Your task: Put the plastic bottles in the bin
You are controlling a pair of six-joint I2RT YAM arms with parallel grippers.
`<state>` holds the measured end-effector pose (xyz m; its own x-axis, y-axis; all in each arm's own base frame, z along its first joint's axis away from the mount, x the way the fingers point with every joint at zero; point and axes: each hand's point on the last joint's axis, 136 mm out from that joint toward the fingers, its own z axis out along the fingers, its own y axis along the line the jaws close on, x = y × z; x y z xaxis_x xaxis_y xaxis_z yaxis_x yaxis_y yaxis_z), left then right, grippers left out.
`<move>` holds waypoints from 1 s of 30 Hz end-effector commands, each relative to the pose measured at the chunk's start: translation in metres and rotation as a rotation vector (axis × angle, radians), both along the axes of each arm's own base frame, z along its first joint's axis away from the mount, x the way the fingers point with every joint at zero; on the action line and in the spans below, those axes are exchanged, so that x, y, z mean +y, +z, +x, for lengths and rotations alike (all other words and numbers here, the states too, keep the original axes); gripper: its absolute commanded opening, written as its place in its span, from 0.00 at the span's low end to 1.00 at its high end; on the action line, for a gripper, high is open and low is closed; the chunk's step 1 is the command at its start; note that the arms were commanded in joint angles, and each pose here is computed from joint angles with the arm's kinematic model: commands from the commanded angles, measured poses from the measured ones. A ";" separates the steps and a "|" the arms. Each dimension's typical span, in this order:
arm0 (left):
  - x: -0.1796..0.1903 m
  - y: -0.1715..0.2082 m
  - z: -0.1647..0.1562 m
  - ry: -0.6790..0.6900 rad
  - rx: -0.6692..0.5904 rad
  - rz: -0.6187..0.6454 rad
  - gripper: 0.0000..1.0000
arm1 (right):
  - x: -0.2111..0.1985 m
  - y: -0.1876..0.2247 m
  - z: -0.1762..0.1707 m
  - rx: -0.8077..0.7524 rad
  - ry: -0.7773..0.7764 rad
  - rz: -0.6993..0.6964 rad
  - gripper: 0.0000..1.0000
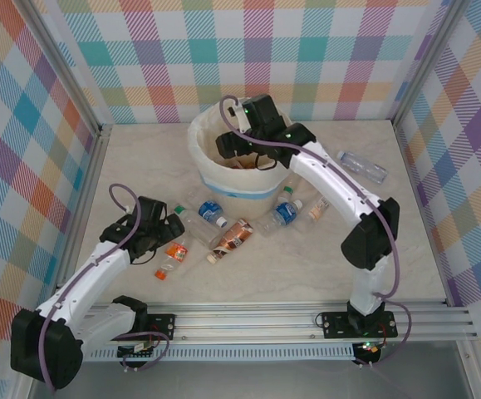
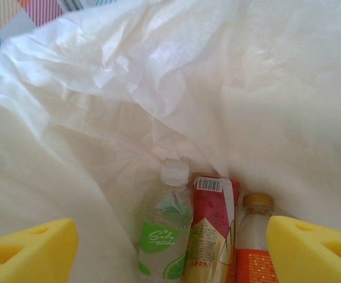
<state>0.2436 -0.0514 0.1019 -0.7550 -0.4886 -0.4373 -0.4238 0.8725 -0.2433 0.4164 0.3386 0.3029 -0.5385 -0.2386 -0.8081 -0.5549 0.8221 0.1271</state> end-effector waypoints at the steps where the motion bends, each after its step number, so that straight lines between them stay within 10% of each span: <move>1: 0.005 -0.007 -0.007 -0.013 0.063 0.040 1.00 | -0.003 0.050 -0.004 -0.161 -0.010 0.142 0.86; 9: -0.044 -0.027 -0.003 -0.219 0.072 -0.148 1.00 | -0.031 0.075 -0.030 -0.235 -0.055 0.231 1.00; 30: -0.037 -0.062 -0.032 -0.298 0.233 0.039 0.93 | -0.076 0.097 -0.063 -0.435 -0.121 0.332 1.00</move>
